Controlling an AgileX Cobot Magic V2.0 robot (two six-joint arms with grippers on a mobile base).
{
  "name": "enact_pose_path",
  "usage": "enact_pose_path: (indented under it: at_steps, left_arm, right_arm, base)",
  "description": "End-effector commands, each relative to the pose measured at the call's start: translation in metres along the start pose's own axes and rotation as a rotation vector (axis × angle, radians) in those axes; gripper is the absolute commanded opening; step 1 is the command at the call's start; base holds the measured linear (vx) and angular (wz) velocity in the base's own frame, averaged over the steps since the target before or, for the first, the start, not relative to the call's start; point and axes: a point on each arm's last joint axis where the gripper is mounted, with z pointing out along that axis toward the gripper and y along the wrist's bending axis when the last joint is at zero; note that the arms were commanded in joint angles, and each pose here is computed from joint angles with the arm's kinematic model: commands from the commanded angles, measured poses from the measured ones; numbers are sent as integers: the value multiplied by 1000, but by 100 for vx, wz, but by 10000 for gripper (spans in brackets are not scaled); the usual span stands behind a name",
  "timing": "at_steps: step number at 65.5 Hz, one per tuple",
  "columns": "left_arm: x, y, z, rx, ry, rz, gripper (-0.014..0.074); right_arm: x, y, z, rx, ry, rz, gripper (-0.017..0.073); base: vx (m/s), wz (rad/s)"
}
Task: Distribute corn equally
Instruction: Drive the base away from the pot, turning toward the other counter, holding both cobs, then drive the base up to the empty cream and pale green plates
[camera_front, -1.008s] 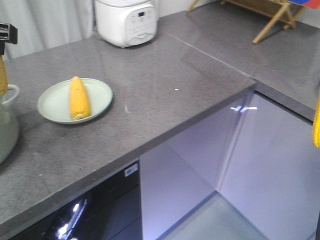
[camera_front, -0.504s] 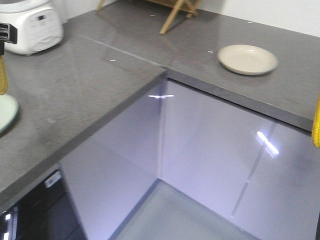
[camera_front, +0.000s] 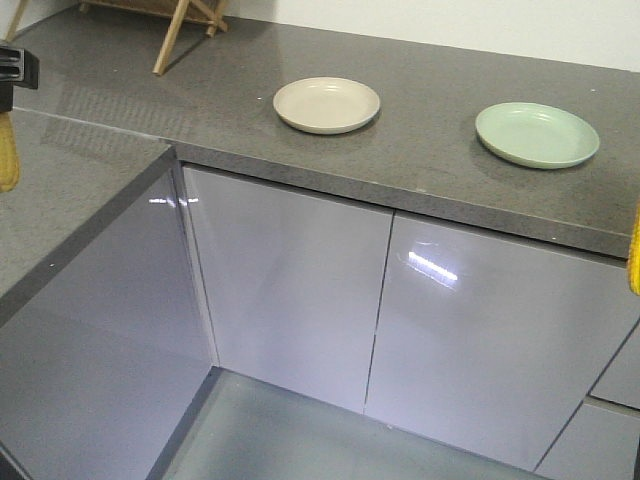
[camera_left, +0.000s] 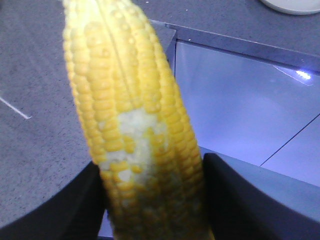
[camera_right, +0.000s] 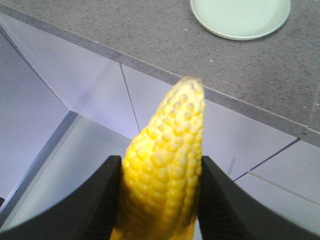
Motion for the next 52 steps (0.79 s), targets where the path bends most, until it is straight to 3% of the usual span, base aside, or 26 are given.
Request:
enact_pose_path:
  at_steps: [1,52]
  left_arm:
    - [-9,5,-18,11,-109,-13,93]
    - [-9,5,-18,11,-109,-13,93]
  right_arm:
    - [-8,1,-15,10,-105,-2,80]
    - [-8,1,-15,10,-105,-2,80]
  base:
    - [4,-24]
    - [10,-13]
